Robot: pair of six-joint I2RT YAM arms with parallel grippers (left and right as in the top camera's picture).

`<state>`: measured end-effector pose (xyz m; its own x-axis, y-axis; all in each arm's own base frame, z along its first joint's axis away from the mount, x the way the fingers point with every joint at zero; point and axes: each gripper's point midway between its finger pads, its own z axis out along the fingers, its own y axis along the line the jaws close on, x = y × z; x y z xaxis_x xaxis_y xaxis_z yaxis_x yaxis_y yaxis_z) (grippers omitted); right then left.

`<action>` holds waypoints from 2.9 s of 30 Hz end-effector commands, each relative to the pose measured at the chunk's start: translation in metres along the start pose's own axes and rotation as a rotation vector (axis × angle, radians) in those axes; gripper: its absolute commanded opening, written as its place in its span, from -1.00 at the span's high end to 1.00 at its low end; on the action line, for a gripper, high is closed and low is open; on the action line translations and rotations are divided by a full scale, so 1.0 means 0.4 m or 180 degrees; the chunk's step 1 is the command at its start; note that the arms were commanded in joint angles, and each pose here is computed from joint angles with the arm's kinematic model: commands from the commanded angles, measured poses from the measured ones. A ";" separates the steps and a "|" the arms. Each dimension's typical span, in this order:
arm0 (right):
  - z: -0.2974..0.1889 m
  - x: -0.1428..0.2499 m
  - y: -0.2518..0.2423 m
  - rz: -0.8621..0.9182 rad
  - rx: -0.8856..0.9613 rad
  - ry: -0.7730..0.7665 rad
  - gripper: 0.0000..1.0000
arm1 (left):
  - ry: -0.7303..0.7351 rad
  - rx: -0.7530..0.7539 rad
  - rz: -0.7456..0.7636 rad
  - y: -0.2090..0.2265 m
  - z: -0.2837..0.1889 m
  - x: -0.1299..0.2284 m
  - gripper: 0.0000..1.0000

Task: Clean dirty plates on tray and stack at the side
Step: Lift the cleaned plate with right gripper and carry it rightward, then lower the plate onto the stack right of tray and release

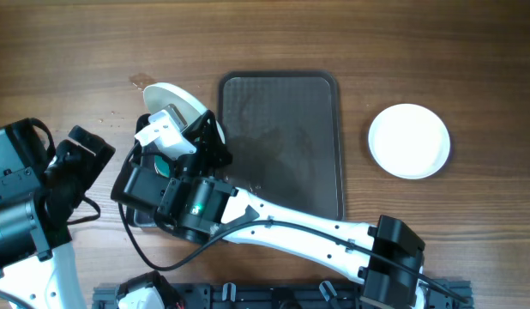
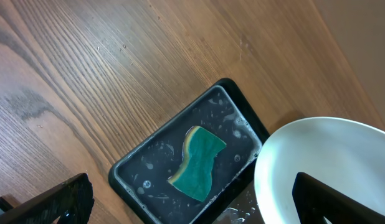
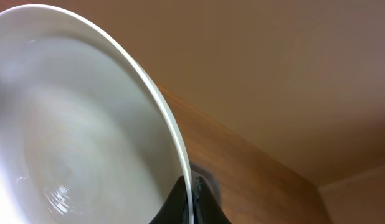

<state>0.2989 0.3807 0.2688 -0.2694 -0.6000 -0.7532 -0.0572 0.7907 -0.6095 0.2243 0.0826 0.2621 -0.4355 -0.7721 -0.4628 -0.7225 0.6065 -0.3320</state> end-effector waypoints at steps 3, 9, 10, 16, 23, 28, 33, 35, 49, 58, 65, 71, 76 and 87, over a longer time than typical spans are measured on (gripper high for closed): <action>-0.025 -0.038 0.015 0.0082 -0.0372 -0.0039 0.91 | -0.0038 0.0025 -0.0007 -0.003 -0.007 -0.010 -1.00; -0.016 -0.064 -0.021 -0.0125 -0.0100 -0.0148 0.91 | -0.0038 0.0025 -0.0007 -0.003 -0.007 -0.010 -1.00; -0.016 -0.069 -0.045 0.0050 0.0068 -0.0170 0.91 | -0.0038 0.0025 -0.0007 -0.003 -0.007 -0.010 -1.00; -0.012 -0.066 -0.019 0.0221 -0.0137 -0.0144 0.91 | -0.0038 0.0025 -0.0007 -0.003 -0.007 -0.010 -1.00; -0.005 -0.072 -0.019 -0.0005 -0.0145 -0.0160 0.91 | -0.0038 0.0025 -0.0007 -0.003 -0.007 -0.010 -1.00; 0.003 -0.068 -0.016 0.0154 -0.0203 -0.0126 0.91 | -0.0037 0.0024 -0.0007 -0.003 -0.007 -0.010 -1.00; 0.133 0.061 0.044 0.1031 -0.1098 0.0795 0.91 | -0.0038 0.0025 -0.0007 -0.003 -0.007 -0.010 -1.00; 0.193 0.128 0.057 0.1443 -0.1678 0.1430 0.92 | -0.0037 0.0024 -0.0007 -0.003 -0.007 -0.010 -1.00; 0.299 0.491 -0.722 0.3185 -0.1493 0.2515 0.92 | -0.0037 0.0024 -0.0007 -0.003 -0.007 -0.010 -1.00; 0.260 1.004 -0.663 0.4349 -0.0957 0.3350 0.91 | -0.0037 0.0024 -0.0007 -0.003 -0.007 -0.010 -1.00; 0.240 1.143 -0.642 0.4165 -0.0400 0.3570 0.91 | -0.0037 0.0024 -0.0007 -0.003 -0.007 -0.010 -1.00; 0.241 1.091 -0.665 0.4376 -0.0384 0.3418 -0.05 | -0.0038 0.0025 -0.0007 -0.003 -0.007 -0.010 -1.00; 0.169 0.794 -0.639 0.3809 -0.1626 0.2462 -0.06 | -0.0038 0.0025 -0.0007 -0.003 -0.007 -0.010 -1.00; -0.191 0.409 -0.444 0.2784 -0.3237 0.1224 -0.99 | -0.0038 0.0025 -0.0007 -0.003 -0.007 -0.010 -1.00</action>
<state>0.2033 0.1381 0.2596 -0.7806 -0.0096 -0.6249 -0.4066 0.7672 0.4961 0.2243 0.0826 0.2621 -0.4360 -0.7720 -0.4625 -0.7223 0.6068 -0.3319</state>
